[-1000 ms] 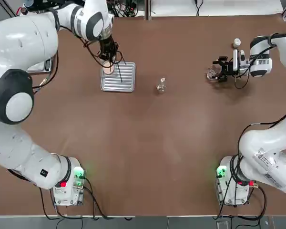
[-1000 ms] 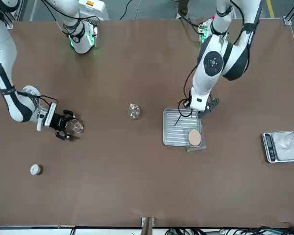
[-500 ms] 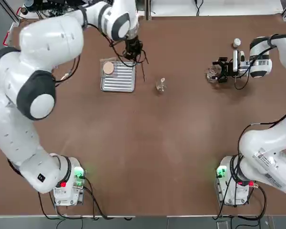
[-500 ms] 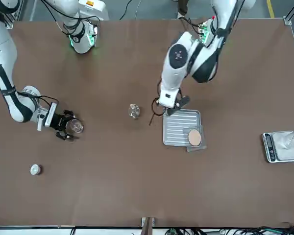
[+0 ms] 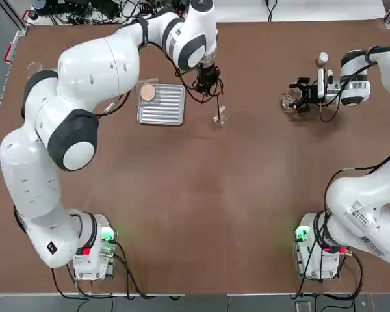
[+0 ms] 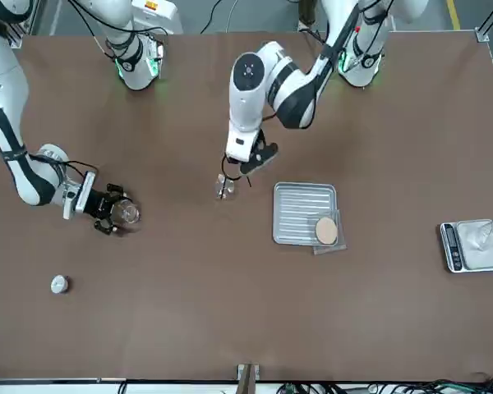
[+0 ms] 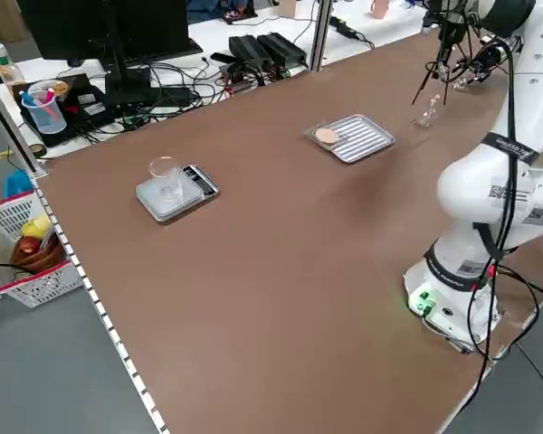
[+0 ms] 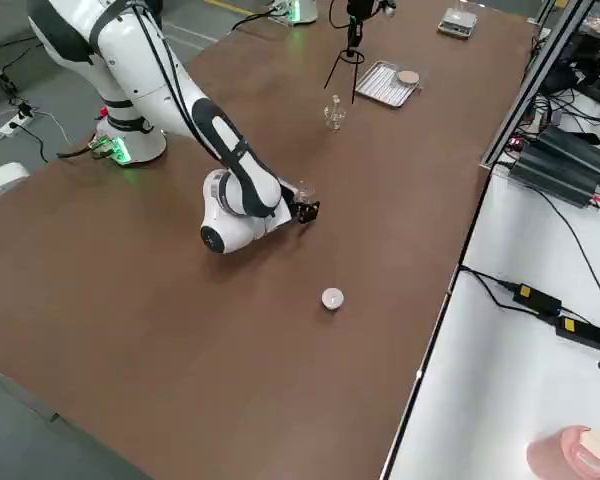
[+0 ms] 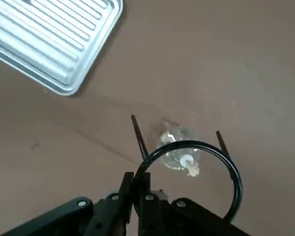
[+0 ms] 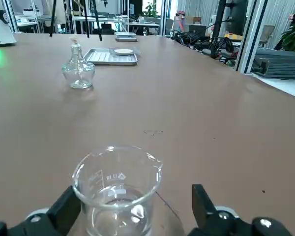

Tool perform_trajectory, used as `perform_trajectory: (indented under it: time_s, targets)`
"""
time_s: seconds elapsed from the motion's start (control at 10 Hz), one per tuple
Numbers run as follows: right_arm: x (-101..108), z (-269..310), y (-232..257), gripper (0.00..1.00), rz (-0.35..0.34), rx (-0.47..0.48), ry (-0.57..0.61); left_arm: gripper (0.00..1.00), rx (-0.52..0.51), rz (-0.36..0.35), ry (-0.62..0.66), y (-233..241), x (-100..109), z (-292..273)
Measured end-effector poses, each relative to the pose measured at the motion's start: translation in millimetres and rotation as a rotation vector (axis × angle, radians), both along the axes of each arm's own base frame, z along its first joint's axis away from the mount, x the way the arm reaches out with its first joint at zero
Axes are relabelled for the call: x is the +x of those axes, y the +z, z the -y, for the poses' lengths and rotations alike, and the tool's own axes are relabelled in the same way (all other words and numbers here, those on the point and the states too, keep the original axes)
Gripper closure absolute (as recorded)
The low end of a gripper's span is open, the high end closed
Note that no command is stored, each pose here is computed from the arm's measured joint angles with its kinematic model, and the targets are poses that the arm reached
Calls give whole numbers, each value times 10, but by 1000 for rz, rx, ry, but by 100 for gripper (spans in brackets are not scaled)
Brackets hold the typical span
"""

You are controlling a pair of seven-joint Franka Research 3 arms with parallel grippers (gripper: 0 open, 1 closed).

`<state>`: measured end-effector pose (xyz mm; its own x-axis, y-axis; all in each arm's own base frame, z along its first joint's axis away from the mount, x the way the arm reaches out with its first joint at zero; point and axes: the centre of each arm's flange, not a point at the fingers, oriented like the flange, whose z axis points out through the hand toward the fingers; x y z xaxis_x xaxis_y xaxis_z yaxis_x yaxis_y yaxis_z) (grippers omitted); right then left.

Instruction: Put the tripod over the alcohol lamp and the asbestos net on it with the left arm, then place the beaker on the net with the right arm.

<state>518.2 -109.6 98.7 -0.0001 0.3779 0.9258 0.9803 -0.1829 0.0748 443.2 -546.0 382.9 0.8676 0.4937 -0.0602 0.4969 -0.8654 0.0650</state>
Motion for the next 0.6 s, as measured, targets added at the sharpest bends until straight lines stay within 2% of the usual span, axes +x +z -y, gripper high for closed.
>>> perform_trajectory:
  time_s: [0.6]
  targets:
    - [4,0,-8,0,0,2,0,92,13,-23,26,-423,-24,349]
